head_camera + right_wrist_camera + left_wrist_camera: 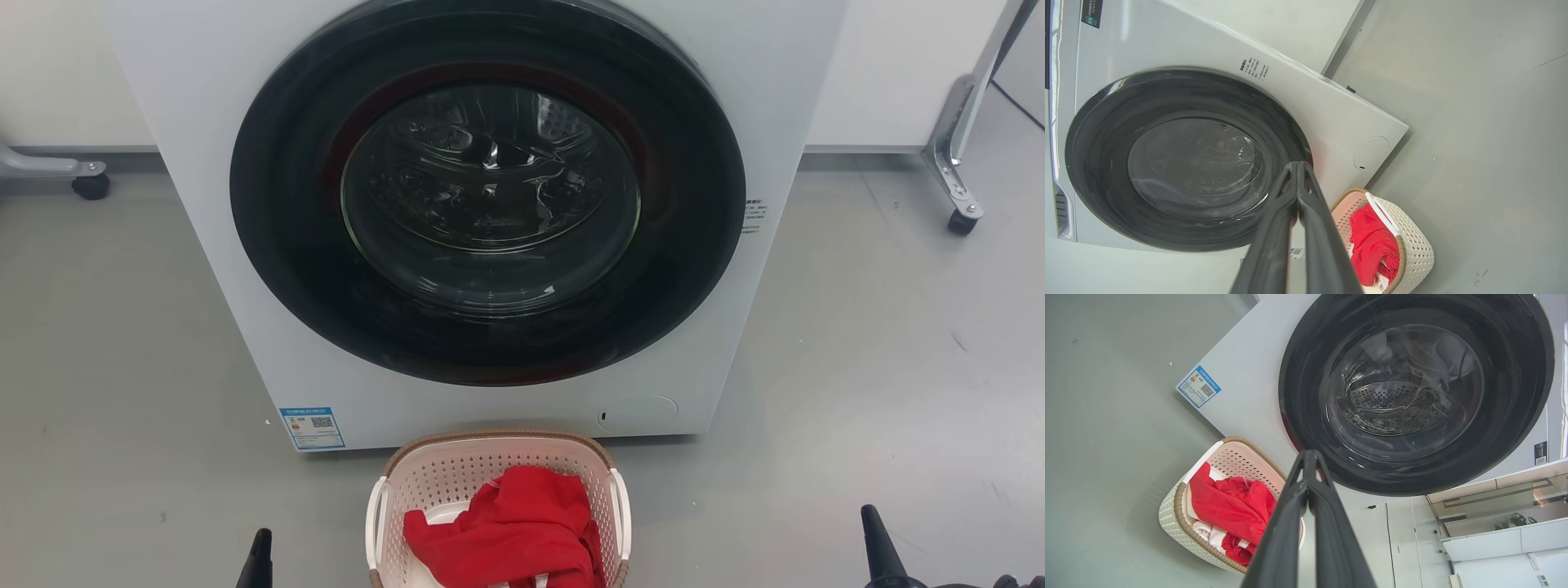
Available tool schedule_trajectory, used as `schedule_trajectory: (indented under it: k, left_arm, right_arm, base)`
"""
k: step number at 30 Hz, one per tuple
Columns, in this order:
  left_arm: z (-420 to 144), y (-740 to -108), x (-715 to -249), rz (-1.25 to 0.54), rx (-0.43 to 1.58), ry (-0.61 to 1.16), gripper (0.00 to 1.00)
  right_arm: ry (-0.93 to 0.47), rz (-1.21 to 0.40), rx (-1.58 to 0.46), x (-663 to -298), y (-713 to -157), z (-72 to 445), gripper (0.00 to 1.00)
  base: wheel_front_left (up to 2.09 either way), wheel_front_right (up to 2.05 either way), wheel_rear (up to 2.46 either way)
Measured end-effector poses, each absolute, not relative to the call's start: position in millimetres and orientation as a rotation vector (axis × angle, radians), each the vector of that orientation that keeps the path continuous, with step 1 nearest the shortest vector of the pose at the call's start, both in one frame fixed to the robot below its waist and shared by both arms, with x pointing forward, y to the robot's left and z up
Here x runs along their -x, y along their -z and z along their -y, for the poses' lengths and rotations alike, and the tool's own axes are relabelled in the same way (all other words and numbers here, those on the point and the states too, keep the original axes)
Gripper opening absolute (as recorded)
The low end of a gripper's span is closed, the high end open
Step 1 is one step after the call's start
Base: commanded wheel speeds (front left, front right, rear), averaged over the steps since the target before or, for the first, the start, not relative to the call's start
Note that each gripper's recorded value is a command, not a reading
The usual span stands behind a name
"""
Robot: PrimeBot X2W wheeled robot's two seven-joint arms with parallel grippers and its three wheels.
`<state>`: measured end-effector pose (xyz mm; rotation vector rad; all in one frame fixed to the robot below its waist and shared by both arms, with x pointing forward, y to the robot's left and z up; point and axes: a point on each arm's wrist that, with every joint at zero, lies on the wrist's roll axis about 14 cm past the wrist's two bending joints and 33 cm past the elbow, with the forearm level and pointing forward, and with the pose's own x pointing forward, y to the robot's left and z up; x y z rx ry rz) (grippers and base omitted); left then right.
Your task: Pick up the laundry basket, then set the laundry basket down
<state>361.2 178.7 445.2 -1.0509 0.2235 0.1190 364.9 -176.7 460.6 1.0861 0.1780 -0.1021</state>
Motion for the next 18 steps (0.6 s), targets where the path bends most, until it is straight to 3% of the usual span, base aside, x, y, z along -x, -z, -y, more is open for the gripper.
schedule_trajectory:
  k: [18]
  left_arm:
    - [-184.4, -460.8, -371.1, -0.168, 1.320, -0.097, 0.00]
  right_arm:
    - [0.106, -0.132, -1.340, -371.9, -467.9, 190.8, 0.00]
  base:
    - [0.00, 0.00, 0.00]
